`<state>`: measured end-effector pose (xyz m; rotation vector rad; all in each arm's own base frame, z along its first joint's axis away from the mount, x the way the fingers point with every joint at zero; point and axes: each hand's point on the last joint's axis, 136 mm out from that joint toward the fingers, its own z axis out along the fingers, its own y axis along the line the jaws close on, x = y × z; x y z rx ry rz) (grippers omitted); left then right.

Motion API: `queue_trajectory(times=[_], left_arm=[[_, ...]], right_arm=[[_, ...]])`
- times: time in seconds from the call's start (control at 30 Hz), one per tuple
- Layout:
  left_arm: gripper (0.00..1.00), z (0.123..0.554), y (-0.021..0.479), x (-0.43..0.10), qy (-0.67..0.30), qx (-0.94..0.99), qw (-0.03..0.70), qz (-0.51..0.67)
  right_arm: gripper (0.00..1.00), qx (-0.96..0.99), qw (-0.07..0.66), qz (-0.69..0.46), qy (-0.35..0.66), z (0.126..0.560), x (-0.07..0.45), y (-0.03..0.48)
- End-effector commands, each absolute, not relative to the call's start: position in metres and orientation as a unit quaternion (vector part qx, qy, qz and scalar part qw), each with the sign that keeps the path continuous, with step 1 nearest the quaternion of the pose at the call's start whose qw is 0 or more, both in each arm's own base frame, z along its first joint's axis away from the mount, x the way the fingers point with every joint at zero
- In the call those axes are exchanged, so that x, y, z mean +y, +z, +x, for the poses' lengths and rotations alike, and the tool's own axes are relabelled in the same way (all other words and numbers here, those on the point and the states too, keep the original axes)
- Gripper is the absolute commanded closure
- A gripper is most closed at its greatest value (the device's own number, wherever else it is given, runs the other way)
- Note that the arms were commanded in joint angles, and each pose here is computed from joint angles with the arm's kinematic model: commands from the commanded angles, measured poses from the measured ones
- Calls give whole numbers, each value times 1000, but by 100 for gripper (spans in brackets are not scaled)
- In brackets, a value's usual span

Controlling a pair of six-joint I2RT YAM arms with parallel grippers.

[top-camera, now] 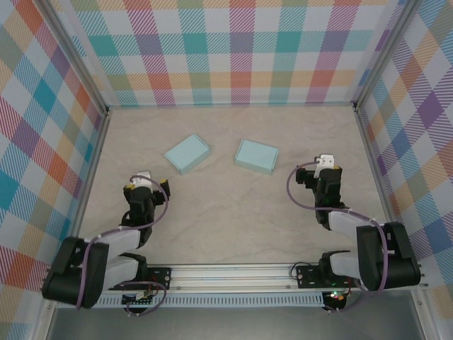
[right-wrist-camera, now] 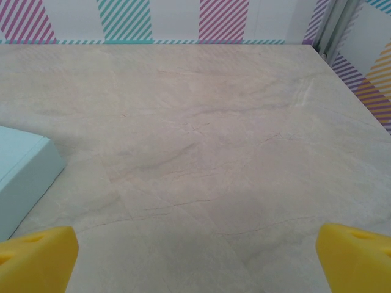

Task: Fold the paper box

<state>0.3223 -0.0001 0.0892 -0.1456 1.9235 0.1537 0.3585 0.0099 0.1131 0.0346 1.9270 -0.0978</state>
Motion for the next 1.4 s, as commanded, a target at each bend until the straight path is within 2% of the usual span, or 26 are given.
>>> queue_trajectory(times=[0.0,0.23,0.4,0.53,0.9,1.1,1.37], left_arm=[[0,350,124,-15,28,773,633,-35],[0,377,90,-33,19,799,601,13],[0,386,85,-33,3,819,574,13],[0,399,79,-19,-46,839,542,-17],[0,399,78,-18,-46,839,542,-18],[0,399,79,-17,-44,839,542,-19],[0,399,78,-18,-43,839,542,-18]], right_arm=[[0,800,600,5,-21,366,16,127],[0,797,604,-12,-11,371,20,126],[0,796,604,-32,8,373,29,122],[0,795,604,-50,22,377,37,116],[0,814,578,-47,41,390,35,94],[0,826,562,1,47,398,15,92],[0,827,557,-27,70,397,26,91]])
